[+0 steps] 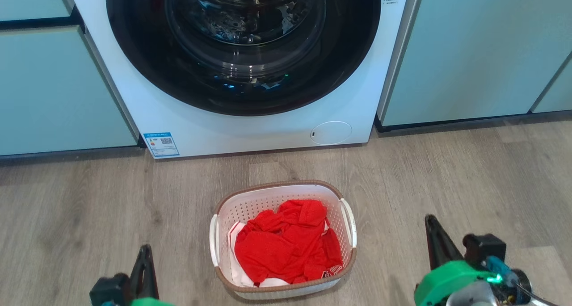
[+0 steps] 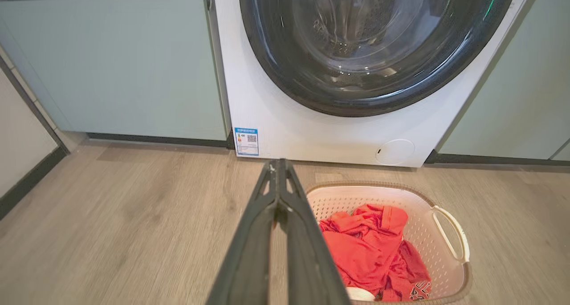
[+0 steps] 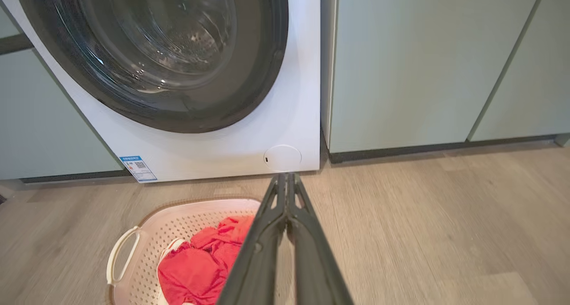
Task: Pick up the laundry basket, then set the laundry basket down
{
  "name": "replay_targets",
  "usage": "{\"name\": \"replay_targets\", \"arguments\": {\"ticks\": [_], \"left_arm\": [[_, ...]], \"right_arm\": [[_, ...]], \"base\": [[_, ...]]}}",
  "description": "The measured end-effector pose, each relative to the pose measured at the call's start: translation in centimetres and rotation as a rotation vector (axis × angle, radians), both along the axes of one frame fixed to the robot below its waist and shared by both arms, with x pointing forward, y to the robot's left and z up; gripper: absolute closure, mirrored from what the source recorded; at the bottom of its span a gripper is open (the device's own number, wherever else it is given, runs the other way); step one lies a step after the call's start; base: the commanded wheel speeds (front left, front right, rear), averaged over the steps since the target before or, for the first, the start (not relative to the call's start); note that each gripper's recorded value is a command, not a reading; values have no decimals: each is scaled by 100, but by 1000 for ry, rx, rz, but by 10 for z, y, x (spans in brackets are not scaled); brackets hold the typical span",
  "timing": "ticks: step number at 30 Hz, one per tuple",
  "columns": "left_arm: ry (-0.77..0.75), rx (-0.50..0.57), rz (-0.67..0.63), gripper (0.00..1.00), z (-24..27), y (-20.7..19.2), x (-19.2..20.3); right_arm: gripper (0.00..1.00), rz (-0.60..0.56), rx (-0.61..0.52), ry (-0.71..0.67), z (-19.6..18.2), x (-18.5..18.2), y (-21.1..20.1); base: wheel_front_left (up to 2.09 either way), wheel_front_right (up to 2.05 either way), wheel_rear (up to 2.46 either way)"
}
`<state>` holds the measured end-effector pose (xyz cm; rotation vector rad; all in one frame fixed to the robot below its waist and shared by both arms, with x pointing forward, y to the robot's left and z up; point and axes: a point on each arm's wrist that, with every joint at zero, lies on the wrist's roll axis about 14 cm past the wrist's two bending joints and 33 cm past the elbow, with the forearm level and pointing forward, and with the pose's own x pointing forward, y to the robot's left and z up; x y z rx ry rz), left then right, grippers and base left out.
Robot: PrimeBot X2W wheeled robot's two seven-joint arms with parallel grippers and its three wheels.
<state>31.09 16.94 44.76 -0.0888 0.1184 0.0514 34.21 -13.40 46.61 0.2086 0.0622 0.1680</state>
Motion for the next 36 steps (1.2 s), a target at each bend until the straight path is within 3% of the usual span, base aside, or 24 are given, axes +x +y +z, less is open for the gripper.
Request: {"name": "replay_targets", "arguments": {"ticks": [36], "left_arm": [[84,-421,92,100,-13,9,10]], "right_arm": [[100,-133,383,110,-9,4,-23]], "base": [[0,0,0]]}}
